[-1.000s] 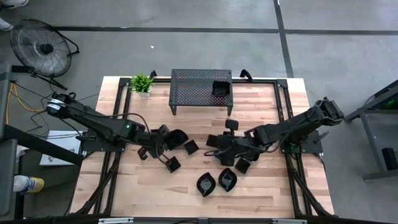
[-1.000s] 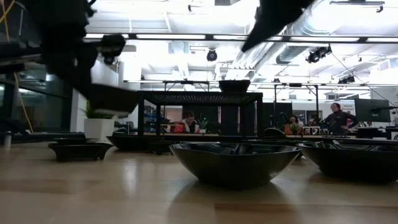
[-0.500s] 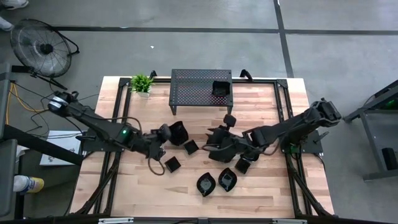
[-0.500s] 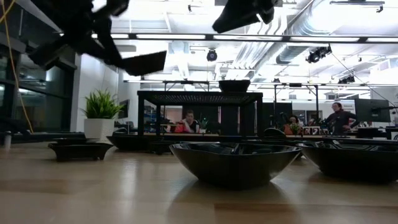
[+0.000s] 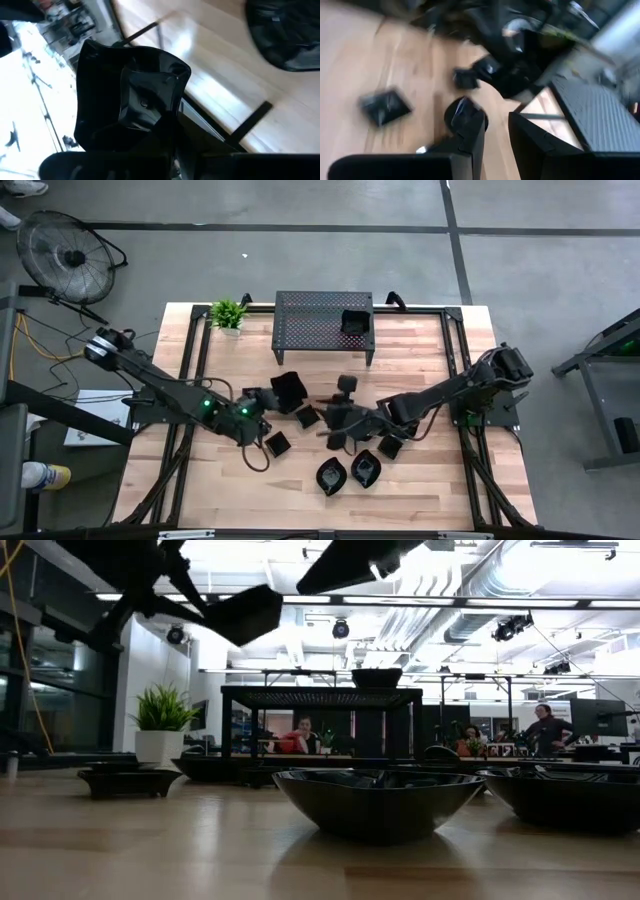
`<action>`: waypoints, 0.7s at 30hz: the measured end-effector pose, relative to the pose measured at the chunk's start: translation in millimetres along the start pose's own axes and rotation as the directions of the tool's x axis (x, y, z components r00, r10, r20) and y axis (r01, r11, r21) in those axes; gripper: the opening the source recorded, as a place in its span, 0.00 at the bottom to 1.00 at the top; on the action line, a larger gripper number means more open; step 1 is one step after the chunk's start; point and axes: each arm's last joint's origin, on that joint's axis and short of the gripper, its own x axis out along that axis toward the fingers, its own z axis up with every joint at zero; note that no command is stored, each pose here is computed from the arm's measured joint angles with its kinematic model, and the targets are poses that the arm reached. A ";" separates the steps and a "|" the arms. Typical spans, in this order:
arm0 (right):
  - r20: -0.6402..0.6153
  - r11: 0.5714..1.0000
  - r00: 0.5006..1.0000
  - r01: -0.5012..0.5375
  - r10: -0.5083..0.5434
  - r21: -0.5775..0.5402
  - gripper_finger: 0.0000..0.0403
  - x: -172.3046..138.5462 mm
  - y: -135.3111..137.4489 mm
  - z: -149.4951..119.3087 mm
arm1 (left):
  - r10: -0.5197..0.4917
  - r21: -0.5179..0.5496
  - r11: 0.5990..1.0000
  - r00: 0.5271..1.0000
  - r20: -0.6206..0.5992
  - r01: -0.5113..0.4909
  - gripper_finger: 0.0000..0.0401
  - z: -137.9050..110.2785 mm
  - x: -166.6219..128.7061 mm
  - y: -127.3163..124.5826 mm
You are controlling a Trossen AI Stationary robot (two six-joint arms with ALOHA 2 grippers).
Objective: Pick & Place Mini shaped plates
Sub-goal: Stack the distorted square plate on top of the distorted square plate on the shelf
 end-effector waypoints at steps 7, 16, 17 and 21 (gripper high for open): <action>0.041 0.912 0.998 -0.033 0.055 -0.408 0.21 -13.4 18.3 4.8 | -0.019 0.111 0.993 0.998 -0.054 0.025 0.01 14.0 10.4 -9.4; -0.013 0.709 0.997 0.042 -0.072 -0.704 0.25 5.8 46.0 -6.0 | -0.002 0.128 0.992 0.997 -0.079 0.012 0.01 18.1 13.2 -9.3; -0.022 0.689 0.994 0.055 -0.103 -0.722 0.26 11.3 48.9 -6.4 | -0.002 0.129 0.992 0.997 -0.079 0.013 0.01 18.1 13.1 -9.4; -0.046 0.631 0.970 0.118 -0.238 -0.767 0.33 36.0 56.3 -2.8 | -0.003 0.129 0.992 0.997 -0.080 0.013 0.01 18.0 13.2 -9.4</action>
